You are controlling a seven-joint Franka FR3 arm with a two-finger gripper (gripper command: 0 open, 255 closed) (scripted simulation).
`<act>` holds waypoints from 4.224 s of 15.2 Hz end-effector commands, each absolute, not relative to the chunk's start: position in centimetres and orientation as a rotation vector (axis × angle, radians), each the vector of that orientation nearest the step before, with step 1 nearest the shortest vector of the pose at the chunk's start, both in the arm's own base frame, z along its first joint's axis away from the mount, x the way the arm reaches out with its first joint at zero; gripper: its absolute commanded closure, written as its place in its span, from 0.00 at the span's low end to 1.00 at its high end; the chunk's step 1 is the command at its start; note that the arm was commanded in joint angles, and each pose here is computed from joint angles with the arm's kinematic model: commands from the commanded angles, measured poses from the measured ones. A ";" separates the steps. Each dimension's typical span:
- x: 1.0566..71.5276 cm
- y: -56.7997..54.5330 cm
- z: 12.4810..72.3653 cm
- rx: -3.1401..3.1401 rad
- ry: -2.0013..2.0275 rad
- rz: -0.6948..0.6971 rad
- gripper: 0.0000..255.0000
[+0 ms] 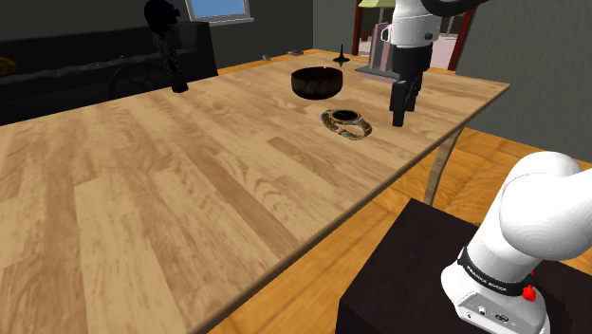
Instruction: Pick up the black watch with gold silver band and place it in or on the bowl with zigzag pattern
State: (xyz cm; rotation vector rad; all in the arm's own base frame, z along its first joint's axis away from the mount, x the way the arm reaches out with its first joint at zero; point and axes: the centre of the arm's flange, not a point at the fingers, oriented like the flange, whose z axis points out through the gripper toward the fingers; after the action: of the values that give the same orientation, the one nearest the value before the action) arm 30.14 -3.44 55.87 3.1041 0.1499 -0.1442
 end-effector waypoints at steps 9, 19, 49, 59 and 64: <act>35.7 4.2 57.9 3.127 -0.118 -0.034 0.00; 37.8 6.5 55.0 3.129 -0.208 0.002 0.00; 37.8 6.5 61.0 3.129 -0.208 0.002 1.00; 37.8 6.5 66.3 3.129 -0.208 0.002 1.00; 37.8 6.5 68.9 3.129 -0.208 0.002 1.00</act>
State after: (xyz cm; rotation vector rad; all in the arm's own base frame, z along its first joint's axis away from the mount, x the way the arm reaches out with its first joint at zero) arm 37.65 6.52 68.34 3.1292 -0.2080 0.0025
